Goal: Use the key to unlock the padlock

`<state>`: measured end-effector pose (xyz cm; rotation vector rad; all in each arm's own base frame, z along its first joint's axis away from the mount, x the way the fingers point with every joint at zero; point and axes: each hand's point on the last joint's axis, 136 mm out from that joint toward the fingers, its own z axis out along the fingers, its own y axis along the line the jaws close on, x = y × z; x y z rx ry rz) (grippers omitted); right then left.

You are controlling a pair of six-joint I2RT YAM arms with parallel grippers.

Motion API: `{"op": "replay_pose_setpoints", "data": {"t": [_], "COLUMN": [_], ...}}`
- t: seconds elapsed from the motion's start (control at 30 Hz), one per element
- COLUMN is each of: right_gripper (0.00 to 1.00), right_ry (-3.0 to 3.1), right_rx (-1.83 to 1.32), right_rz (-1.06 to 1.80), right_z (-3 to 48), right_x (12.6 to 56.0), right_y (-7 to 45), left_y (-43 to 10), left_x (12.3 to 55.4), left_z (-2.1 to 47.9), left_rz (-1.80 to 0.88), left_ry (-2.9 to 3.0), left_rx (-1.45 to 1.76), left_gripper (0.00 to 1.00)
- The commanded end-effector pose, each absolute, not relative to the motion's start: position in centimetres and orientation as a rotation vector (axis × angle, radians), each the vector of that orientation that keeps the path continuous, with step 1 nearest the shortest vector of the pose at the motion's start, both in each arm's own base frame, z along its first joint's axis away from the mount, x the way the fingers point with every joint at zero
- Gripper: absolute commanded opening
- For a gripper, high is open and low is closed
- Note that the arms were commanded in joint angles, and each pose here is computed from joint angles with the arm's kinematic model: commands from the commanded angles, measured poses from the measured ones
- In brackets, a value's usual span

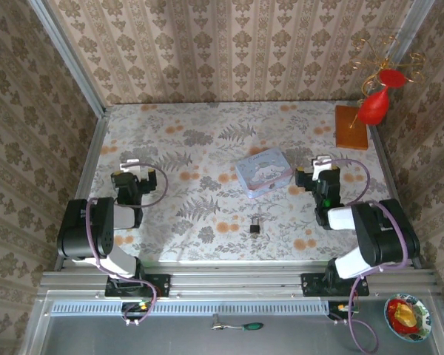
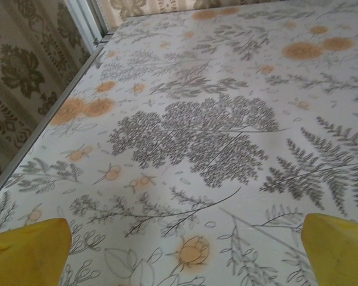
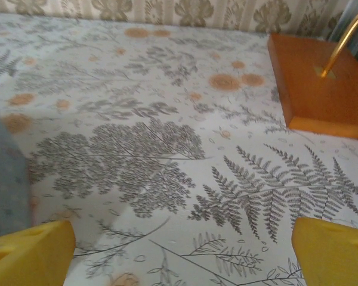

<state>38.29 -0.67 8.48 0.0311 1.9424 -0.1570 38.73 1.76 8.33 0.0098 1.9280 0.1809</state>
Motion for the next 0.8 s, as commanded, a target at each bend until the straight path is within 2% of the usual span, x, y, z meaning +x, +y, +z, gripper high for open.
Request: {"op": "replay_pose_setpoints", "data": {"t": [0.0, 0.17, 0.77], "right_gripper": [0.95, 1.00, 1.00], "right_ry": [1.922, 1.929, 1.926], "right_rx": [0.037, 0.039, 0.039], "right_rz": [-0.017, -0.017, -0.018], "right_z": [9.83, 9.72, 9.78], "right_x": [40.00, 40.01, 40.00], "right_y": [-0.10, -0.13, -0.14], "left_y": [1.69, 1.80, 1.75], "left_x": [39.55, 39.52, 39.54], "left_z": [9.94, 9.93, 10.00], "left_rz": [0.180, 0.192, 0.198], "left_ry": [1.867, 1.869, 1.868], "left_rx": [-0.018, -0.028, -0.025], "left_gripper": [1.00, 1.00, 1.00]}}
